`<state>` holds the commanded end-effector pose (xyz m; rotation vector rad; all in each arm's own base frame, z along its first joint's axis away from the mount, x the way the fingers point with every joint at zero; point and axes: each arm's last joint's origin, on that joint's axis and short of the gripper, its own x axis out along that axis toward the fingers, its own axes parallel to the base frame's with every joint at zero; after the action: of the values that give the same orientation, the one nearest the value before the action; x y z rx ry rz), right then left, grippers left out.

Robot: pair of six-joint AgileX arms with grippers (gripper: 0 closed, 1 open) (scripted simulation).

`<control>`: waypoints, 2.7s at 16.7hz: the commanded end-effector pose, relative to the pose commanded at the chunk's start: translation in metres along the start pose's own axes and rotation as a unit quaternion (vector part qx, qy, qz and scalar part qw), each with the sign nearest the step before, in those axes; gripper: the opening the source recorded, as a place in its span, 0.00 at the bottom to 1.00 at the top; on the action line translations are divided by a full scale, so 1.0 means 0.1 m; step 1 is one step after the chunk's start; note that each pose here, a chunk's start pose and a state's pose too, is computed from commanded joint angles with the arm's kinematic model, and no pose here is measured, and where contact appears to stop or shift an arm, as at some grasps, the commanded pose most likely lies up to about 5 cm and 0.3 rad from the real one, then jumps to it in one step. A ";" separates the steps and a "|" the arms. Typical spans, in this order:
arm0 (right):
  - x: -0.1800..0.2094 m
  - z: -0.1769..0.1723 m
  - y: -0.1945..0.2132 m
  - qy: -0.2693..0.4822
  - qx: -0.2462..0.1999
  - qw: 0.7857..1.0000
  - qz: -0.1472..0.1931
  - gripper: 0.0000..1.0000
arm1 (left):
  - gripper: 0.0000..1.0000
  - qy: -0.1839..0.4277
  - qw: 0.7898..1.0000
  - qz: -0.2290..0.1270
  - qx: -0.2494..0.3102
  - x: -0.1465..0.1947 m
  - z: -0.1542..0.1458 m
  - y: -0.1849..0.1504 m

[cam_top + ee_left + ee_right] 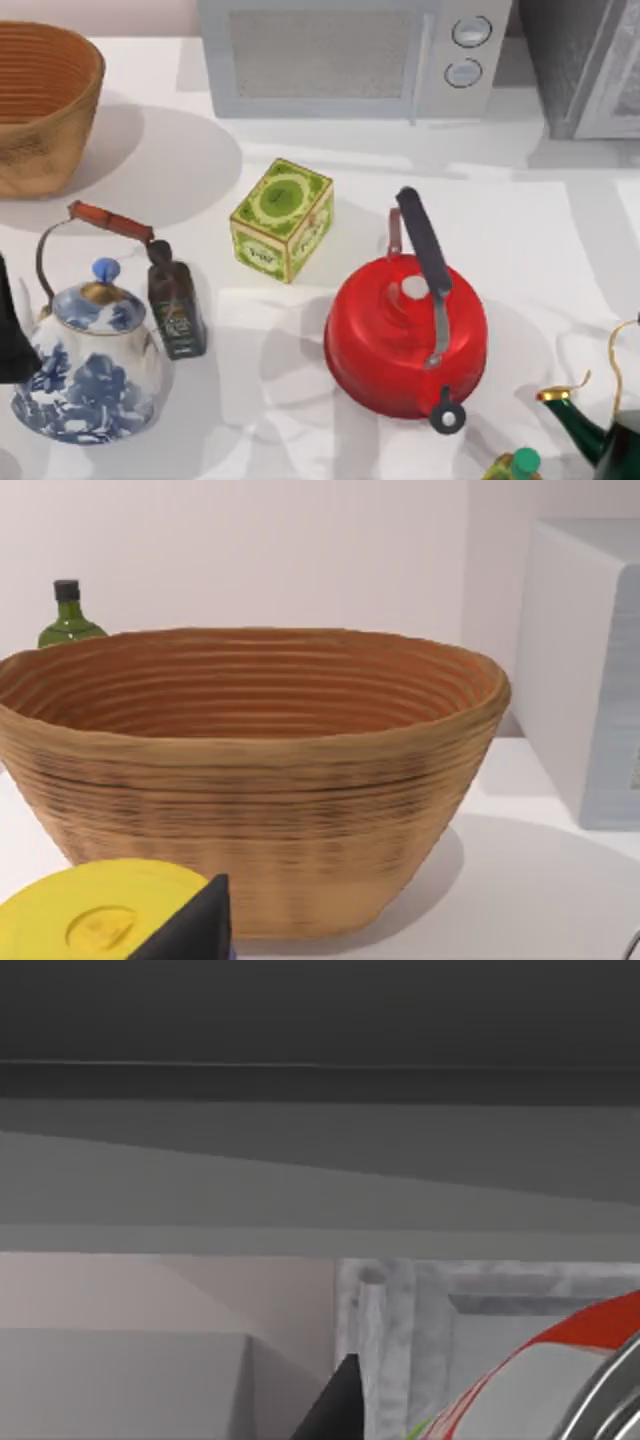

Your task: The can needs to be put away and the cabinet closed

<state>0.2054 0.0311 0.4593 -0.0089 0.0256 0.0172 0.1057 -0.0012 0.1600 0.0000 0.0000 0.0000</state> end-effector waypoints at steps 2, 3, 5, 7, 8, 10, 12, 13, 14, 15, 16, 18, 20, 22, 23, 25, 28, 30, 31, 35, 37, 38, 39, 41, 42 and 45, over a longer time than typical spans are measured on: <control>0.19 0.24 0.06 -0.006 0.002 1.000 -0.002 0.00 | 1.00 0.000 1.000 0.000 0.000 0.00 0.00 0.00; 0.27 0.33 0.08 -0.007 0.003 1.000 -0.003 0.00 | 1.00 0.000 1.000 0.000 0.000 0.00 0.00 0.00; 0.41 0.44 0.12 -0.009 0.005 1.000 -0.006 0.00 | 1.00 0.000 1.000 0.000 0.000 0.00 0.00 0.00; 0.48 0.50 0.15 -0.009 0.005 1.000 -0.007 0.00 | 1.00 0.000 1.000 0.000 0.000 0.00 0.00 0.00; 0.50 0.52 0.15 -0.010 0.006 1.000 -0.007 0.00 | 1.00 0.000 1.000 0.000 0.000 0.00 0.00 0.00; 0.50 0.52 0.15 -0.010 0.006 1.000 -0.007 0.00 | 1.00 0.000 1.000 0.000 0.000 0.00 0.00 0.00; 0.50 0.52 0.15 -0.010 0.006 1.000 -0.007 0.00 | 1.00 0.000 1.000 0.000 0.000 0.00 0.00 0.00; 0.49 0.52 0.14 -0.010 0.007 1.000 -0.009 0.00 | 1.00 0.000 1.000 0.000 0.000 0.00 0.00 0.00; 0.50 0.52 0.14 -0.010 0.007 1.000 -0.009 0.00 | 1.00 0.000 1.000 0.000 0.000 0.00 0.00 0.00; 0.52 0.52 0.14 -0.007 0.006 1.000 -0.009 0.00 | 1.00 0.000 1.000 0.000 0.000 0.00 0.00 0.00; 0.57 0.53 0.14 -0.002 0.005 1.000 -0.009 0.00 | 1.00 0.000 1.000 0.000 0.000 0.00 0.00 0.00; 0.73 0.56 0.15 0.010 0.003 1.000 -0.010 0.00 | 1.00 0.000 1.000 0.000 0.000 0.00 0.00 0.00; 0.96 0.61 0.16 0.016 0.002 1.000 -0.010 0.00 | 1.00 0.000 1.000 0.000 0.000 0.00 0.00 0.00; 1.18 0.72 0.17 0.008 0.003 1.000 -0.010 0.00 | 1.00 0.000 1.000 0.000 0.000 0.00 0.00 0.00; 1.27 0.80 0.17 -0.003 0.005 1.000 -0.010 0.00 | 1.00 0.000 1.000 0.000 0.000 0.00 0.00 0.00; 1.43 0.92 0.17 -0.025 0.008 1.000 -0.009 0.00 | 1.00 0.000 1.000 0.000 0.000 0.00 0.00 0.00; 1.69 0.92 0.15 -0.032 0.009 0.999 -0.008 0.00 | 1.00 0.000 1.000 0.000 0.000 0.00 0.00 0.00; 1.85 0.84 0.13 -0.023 0.008 1.000 -0.008 0.00 | 1.00 0.000 1.000 0.000 0.000 0.00 0.00 0.00; 1.92 0.80 0.12 -0.017 0.007 1.000 -0.008 0.00 | 1.00 0.000 1.000 0.000 0.000 0.00 0.00 0.00; 1.99 0.75 0.10 -0.010 0.007 1.000 -0.009 0.00 | 1.00 0.000 1.000 0.000 0.000 0.00 0.00 0.00; 1.99 0.75 0.10 -0.010 0.007 1.000 -0.009 0.00 | 1.00 0.000 1.000 0.000 0.000 0.00 0.00 0.00; 1.99 0.75 0.10 -0.010 0.007 1.000 -0.009 0.08 | 1.00 0.000 1.000 0.000 0.000 0.00 0.00 0.00; 1.99 0.75 0.10 -0.010 0.007 1.000 -0.009 0.15 | 1.00 0.000 1.000 0.000 0.000 0.00 0.00 0.00; 1.99 0.75 0.10 -0.010 0.007 1.000 -0.009 0.30 | 1.00 0.000 1.000 0.000 0.000 0.00 0.00 0.00; 1.99 0.75 0.10 -0.010 0.007 1.000 -0.009 0.38 | 1.00 0.000 1.000 0.000 0.000 0.00 0.00 0.00; 1.99 0.75 0.10 -0.010 0.007 1.000 -0.009 0.60 | 1.00 0.000 1.000 0.000 0.000 0.00 0.00 0.00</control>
<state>0.4059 0.0450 0.5295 0.0044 0.0054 -0.0001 0.1057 -0.0012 0.1600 0.0000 0.0000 0.0000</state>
